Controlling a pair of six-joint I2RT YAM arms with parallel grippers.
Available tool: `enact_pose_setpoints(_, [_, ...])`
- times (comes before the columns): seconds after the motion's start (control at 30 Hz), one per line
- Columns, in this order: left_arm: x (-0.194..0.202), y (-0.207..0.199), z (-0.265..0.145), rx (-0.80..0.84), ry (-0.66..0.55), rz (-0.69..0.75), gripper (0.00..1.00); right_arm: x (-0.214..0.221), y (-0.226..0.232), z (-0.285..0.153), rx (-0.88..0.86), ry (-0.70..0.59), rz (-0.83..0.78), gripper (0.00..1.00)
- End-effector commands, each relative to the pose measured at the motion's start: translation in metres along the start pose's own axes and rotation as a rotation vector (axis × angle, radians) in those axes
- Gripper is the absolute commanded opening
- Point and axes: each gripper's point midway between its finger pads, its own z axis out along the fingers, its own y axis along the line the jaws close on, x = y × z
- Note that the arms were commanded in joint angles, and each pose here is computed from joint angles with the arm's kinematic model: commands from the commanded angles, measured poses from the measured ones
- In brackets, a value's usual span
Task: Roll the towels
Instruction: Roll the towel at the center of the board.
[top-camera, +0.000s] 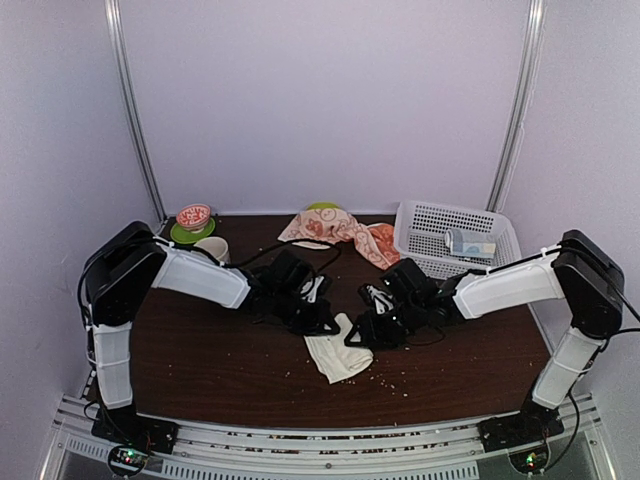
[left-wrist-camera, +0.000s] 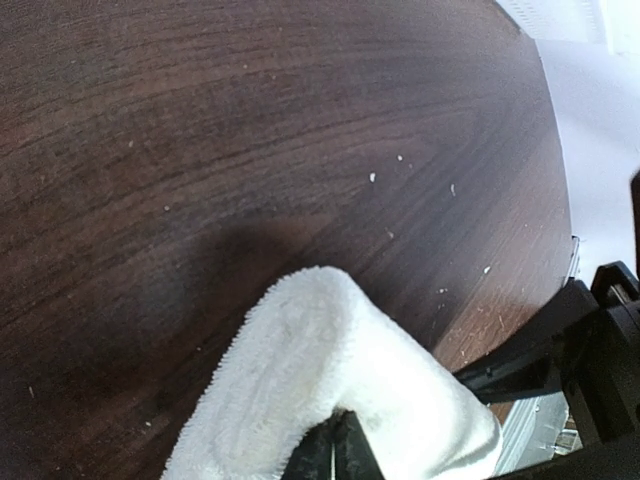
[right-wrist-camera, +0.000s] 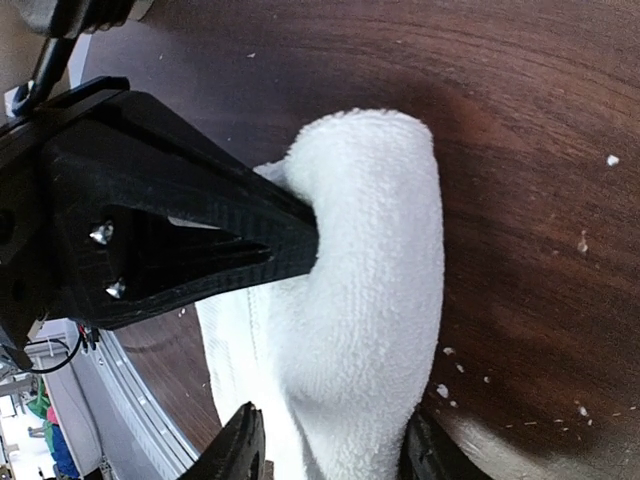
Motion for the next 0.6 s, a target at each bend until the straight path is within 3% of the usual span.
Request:
enact_pose_setpoints(0.0, [0.019, 0.025, 0.001, -0.083, 0.034, -0.021, 0.02, -0.007, 0.014, 0.001, 0.021, -0.017, -0.063, 0.45])
enact_pose_setpoints(0.23, [0.020, 0.021, -0.007, -0.078, 0.026, -0.017, 0.04, -0.008, 0.004, 0.004, 0.180, -0.019, -0.140, 0.23])
enact_pose_setpoints(0.4, [0.017, 0.011, -0.016, -0.054, 0.021, -0.007, 0.19, -0.005, -0.004, 0.010, 0.280, 0.003, -0.194, 0.09])
enact_pose_setpoints(0.57, [0.015, -0.002, -0.033, -0.040, 0.011, 0.017, 0.29, -0.006, -0.009, 0.006, 0.391, 0.000, -0.252, 0.04])
